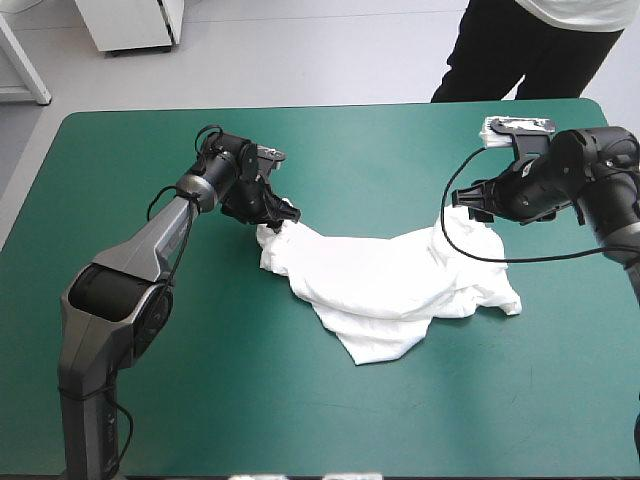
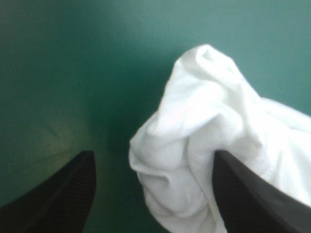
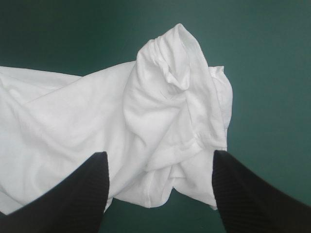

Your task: Fold the cloth

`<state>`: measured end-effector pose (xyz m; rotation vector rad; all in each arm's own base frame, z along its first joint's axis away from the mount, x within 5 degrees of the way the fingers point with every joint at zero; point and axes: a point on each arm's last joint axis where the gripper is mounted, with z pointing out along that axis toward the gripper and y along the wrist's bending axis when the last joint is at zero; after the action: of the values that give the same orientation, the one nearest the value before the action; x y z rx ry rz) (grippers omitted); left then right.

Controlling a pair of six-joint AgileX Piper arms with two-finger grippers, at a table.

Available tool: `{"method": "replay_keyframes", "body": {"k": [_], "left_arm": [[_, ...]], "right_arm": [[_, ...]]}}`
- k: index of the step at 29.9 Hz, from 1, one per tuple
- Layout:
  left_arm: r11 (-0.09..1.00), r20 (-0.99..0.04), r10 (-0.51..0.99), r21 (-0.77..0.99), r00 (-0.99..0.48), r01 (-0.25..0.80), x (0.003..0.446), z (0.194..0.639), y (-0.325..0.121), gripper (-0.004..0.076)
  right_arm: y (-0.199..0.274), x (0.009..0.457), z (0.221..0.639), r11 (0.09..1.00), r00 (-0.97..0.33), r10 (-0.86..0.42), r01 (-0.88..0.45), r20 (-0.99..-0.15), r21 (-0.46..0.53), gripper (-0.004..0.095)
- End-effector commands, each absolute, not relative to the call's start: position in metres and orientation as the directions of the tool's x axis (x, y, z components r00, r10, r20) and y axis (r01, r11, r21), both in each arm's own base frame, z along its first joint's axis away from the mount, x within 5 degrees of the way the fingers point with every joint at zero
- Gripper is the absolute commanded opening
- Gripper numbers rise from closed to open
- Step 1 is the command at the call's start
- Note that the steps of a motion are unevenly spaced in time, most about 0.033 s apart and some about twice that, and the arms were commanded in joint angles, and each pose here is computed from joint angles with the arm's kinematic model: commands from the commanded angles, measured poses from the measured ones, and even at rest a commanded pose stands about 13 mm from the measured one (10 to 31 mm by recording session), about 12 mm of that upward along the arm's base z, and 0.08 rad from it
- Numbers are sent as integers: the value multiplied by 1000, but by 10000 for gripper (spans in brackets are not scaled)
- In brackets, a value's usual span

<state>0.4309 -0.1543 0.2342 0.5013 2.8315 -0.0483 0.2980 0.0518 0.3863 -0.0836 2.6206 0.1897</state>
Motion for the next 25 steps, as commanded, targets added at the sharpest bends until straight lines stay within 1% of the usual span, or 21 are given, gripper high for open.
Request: {"method": "replay_keyframes", "body": {"k": [1,3,4,5,7,9,10,14,17,19,21,23,25], "left_arm": [[950,-352,289,-12,-890,313,435,259,-148,490],[954,-337,269,-35,-902,298,437,253,-145,460],[955,-333,266,-39,-905,295,438,251,-144,417],[956,-333,262,-39,-906,291,439,251,-142,351],[956,-336,260,-39,-905,289,439,251,-142,187],[949,-337,285,-31,-897,313,439,251,-142,-14],[944,-334,299,-33,-894,328,439,251,-142,-3],[940,-334,297,-62,-894,336,438,251,-145,-10],[938,-323,305,-60,-896,341,437,250,-145,-10],[938,-317,306,-61,-898,341,437,250,-144,-10],[938,-315,305,-65,-899,341,437,250,-145,-10],[938,-313,305,-65,-899,341,436,250,-145,-10],[938,-313,305,-65,-899,341,436,250,-145,-10]], "right_arm": [[48,291,408,988,-817,-14,-100,-577,118,576],[48,290,408,988,-818,-14,-100,-575,117,576],[48,290,408,988,-819,-15,-100,-573,117,576],[48,290,408,988,-819,-15,-100,-573,117,576],[48,290,408,988,-821,-15,-100,-571,117,576],[48,290,408,988,-822,-15,-100,-569,117,576],[48,290,408,988,-823,-16,-100,-567,117,576],[46,288,406,990,-837,-24,-97,-547,105,576],[43,284,404,995,-863,-26,-73,-504,75,577],[37,285,400,997,-869,-3,-39,-495,63,577],[29,286,396,997,-876,29,-7,-482,72,577],[21,287,388,996,-889,60,24,-454,85,577],[12,286,372,994,-909,91,61,-406,88,577]]}}
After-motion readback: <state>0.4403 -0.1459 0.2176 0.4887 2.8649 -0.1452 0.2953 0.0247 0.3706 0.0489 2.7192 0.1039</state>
